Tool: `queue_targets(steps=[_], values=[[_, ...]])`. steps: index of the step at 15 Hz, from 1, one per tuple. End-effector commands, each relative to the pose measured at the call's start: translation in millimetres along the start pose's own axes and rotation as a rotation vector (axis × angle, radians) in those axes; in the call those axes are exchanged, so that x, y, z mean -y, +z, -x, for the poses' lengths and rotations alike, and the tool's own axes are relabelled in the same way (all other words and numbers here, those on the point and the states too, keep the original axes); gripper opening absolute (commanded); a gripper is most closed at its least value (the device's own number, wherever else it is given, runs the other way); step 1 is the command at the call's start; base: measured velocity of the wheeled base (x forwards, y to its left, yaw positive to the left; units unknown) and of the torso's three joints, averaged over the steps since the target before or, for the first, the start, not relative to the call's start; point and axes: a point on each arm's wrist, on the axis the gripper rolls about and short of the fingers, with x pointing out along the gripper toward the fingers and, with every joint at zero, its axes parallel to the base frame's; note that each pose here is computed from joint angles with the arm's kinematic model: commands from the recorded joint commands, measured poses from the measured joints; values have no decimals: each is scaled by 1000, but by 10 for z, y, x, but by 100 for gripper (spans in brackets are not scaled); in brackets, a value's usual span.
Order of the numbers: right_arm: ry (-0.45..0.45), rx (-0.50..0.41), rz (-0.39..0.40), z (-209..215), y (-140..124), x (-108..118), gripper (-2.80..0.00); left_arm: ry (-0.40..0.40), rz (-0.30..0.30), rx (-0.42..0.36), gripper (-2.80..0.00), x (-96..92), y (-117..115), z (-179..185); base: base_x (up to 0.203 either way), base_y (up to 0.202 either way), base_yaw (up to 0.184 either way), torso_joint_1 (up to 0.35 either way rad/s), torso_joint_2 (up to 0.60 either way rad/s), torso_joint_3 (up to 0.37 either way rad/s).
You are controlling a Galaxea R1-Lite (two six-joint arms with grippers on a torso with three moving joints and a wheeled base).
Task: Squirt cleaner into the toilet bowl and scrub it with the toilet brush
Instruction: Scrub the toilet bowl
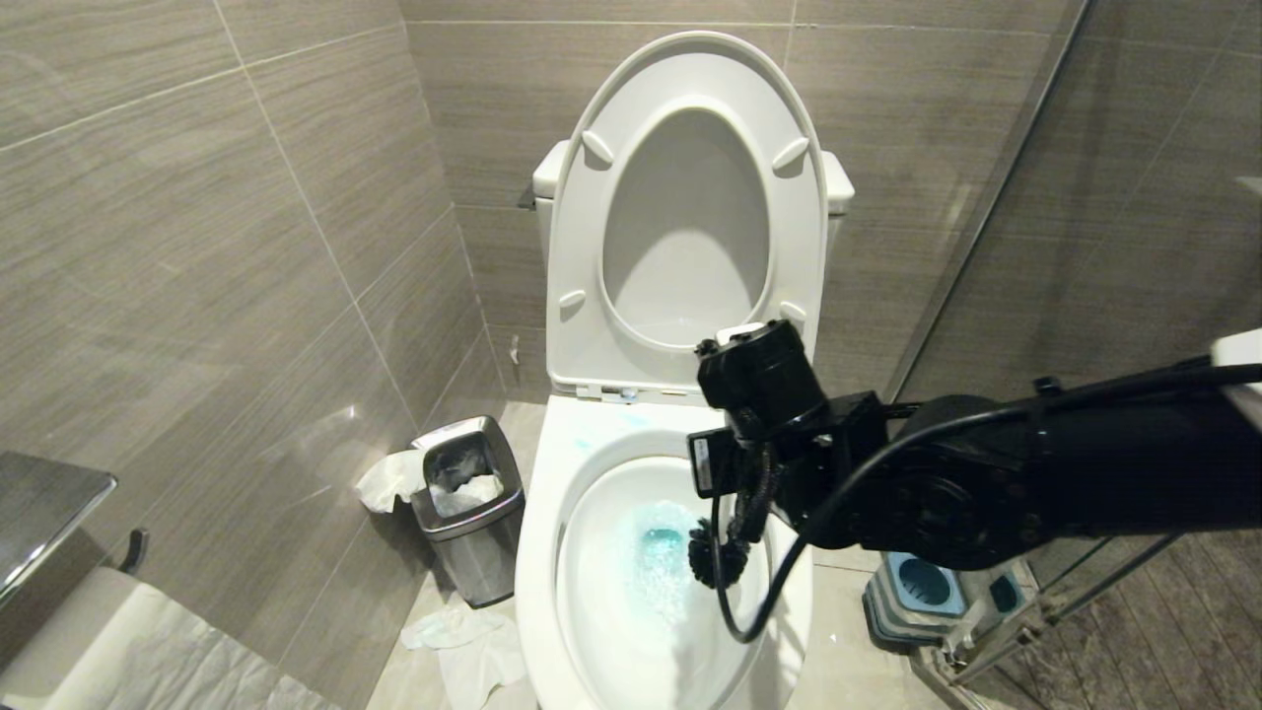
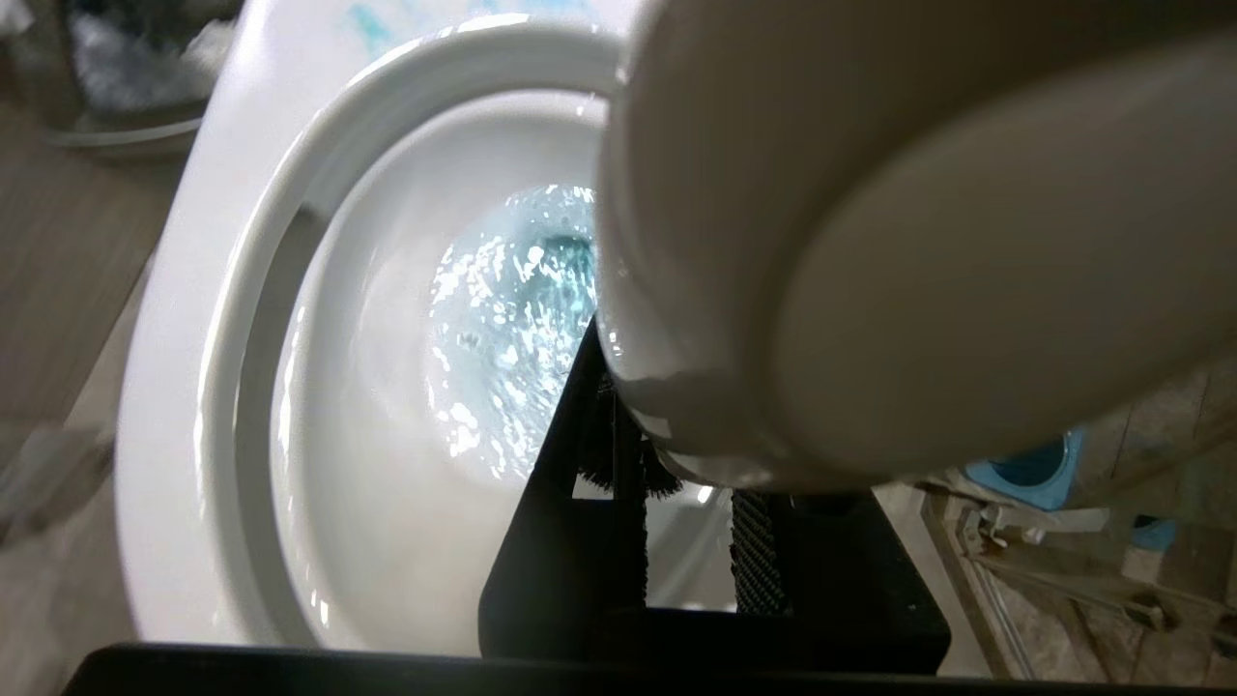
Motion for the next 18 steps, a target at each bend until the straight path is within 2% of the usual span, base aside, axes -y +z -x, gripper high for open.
queue_targets(steps=[1,2,8,18], values=[[94,43,-13,510,139,270,-280,0,0,-1,-280,0,-4,-1,0,0,0,0,0,0],[135,37,6,554,137,285,-280,0,0,-1,-280,0,-4,-1,0,0,0,0,0,0],[156,130,16,433,204,188,-280,0,0,-1,-280,0,-4,-1,0,0,0,0,0,0],[157,131,-6,415,180,177,-280,0,2,-1,-280,0,-4,-1,0,0,0,0,0,0]])
